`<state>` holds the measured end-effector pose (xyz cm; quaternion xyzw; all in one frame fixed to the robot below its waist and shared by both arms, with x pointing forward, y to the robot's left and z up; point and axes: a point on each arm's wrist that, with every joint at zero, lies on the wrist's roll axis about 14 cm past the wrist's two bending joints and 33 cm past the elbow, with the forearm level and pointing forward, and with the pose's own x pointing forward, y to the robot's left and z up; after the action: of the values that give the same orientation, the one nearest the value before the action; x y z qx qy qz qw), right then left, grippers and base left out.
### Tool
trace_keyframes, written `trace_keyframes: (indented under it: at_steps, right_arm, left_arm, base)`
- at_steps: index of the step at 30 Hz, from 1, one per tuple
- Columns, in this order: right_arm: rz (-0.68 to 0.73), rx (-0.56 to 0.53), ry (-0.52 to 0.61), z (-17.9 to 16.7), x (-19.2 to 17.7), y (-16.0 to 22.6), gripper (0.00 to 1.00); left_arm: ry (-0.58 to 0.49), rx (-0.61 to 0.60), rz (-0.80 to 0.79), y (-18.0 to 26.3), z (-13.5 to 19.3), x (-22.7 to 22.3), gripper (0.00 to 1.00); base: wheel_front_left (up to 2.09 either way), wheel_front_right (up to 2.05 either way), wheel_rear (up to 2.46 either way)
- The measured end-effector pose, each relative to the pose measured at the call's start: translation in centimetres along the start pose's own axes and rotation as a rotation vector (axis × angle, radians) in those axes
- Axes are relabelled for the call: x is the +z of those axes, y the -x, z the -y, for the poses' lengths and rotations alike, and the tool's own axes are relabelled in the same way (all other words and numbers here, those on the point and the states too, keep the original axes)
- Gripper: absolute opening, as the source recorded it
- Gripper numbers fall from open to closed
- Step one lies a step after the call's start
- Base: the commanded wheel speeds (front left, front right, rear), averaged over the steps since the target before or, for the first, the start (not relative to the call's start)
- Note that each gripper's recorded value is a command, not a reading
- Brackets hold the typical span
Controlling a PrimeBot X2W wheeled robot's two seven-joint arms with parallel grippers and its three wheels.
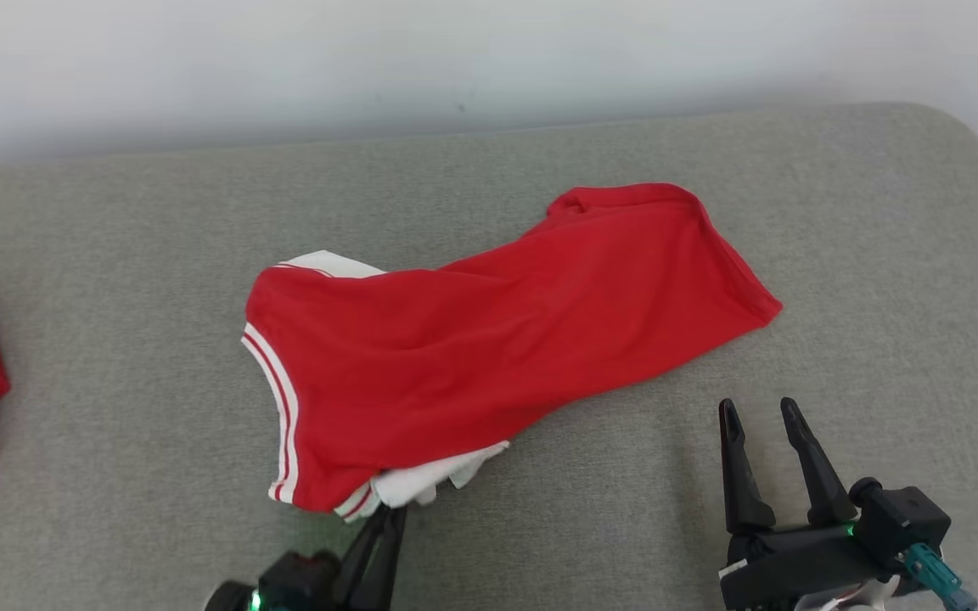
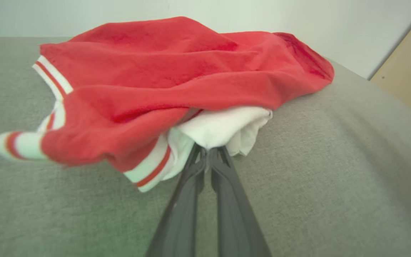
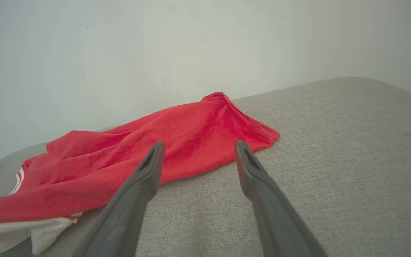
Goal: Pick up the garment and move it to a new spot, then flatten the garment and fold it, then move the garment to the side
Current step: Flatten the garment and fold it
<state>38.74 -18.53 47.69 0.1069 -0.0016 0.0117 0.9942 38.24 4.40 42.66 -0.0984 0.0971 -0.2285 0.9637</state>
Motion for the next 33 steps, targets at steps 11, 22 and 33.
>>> trace_keyframes:
  at_steps: [11,22,33]
  right_arm:
    - [-0.003,0.052,-0.011,-1.8,-0.2,-0.4,1.0]
    - [-0.013,0.074,-0.013,-2.6,-0.5,-0.2,1.0]
    - [-0.013,0.042,0.002,-1.4,-0.4,0.8,1.0]
  left_arm:
    - [0.016,0.045,-0.062,7.1,-0.8,-2.3,0.0]
    - [0.021,0.1,-0.145,10.1,-2.3,-4.3,1.0]
    - [-0.015,0.138,0.025,8.9,-4.1,0.8,1.0]
  base:
    - [0.0,0.0,0.0]
    - [0.0,0.0,0.0]
    - [0.0,0.0,0.0]
